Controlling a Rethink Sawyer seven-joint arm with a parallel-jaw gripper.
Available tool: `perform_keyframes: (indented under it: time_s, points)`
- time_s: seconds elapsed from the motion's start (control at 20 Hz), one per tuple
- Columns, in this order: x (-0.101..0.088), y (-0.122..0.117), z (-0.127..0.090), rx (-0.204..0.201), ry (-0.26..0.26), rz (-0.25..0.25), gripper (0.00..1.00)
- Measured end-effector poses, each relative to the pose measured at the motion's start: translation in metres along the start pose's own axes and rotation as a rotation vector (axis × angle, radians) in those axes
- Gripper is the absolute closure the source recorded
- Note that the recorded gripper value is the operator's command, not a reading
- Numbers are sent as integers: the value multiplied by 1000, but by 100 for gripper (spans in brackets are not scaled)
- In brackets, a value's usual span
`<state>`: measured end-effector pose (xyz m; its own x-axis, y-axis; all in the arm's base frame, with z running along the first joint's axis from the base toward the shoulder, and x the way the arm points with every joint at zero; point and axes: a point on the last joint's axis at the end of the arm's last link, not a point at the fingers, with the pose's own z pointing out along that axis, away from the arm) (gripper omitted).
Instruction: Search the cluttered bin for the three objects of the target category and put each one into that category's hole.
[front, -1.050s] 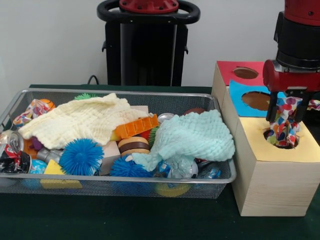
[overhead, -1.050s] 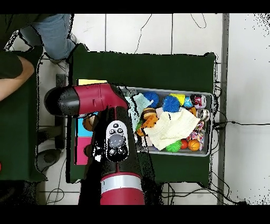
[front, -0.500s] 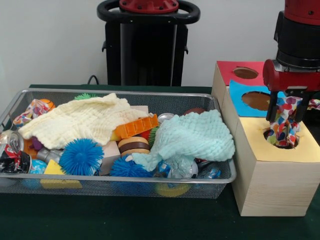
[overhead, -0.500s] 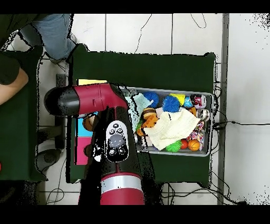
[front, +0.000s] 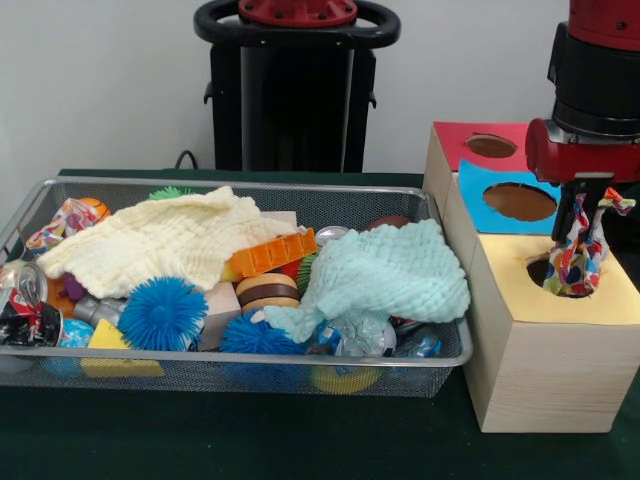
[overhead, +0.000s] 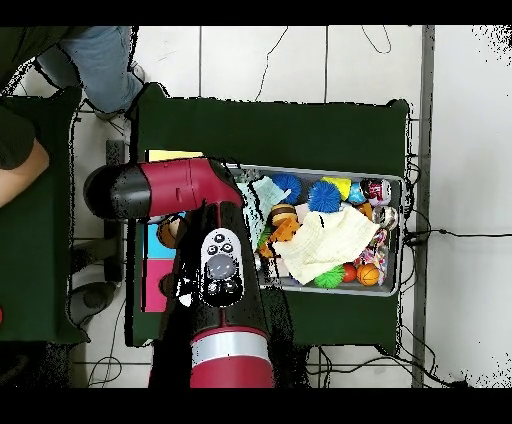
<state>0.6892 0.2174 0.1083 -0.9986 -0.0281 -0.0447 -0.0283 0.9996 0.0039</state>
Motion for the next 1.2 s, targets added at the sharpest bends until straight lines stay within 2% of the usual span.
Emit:
perform_keyframes:
  time_s: [0.8,1.2]
  points:
    - [0,-2,1,0,2,3,100]
    - [-7,-11,20,0,12,17,100]
